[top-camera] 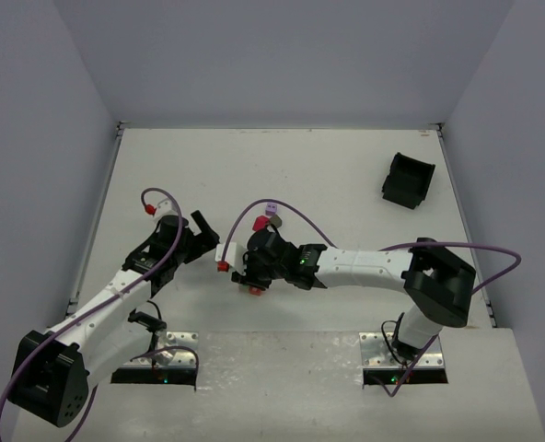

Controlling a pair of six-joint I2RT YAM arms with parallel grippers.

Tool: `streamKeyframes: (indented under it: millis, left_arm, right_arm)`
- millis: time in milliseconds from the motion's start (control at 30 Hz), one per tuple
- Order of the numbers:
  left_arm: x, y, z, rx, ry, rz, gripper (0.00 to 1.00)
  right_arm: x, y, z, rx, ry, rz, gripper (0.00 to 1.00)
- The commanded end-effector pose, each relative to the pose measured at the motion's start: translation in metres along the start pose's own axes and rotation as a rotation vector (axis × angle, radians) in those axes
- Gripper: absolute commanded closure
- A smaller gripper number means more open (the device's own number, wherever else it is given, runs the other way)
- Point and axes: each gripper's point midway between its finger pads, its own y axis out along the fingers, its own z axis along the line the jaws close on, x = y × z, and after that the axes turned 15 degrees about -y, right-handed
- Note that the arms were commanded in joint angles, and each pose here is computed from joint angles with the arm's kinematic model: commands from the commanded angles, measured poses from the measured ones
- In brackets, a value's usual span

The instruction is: Build the wood block tower

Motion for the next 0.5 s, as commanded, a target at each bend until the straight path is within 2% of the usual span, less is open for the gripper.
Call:
streamKeyframes:
  millis: [0, 467]
  left_arm:
    - [0.0078, -0.0016, -0.0129, -0.053, -0.001, -0.024, 0.00]
    - [0.0063, -0.0024, -0.0140, -0.064, 0.005, -0.017, 0.00]
  right_arm:
    - [0.0271, 0.0006, -0.0160, -0.049, -0.009, -0.067, 0.91]
    - [0.0228, 0.0036, -0.0175, -0.059, -0.012, -0.051, 0.88]
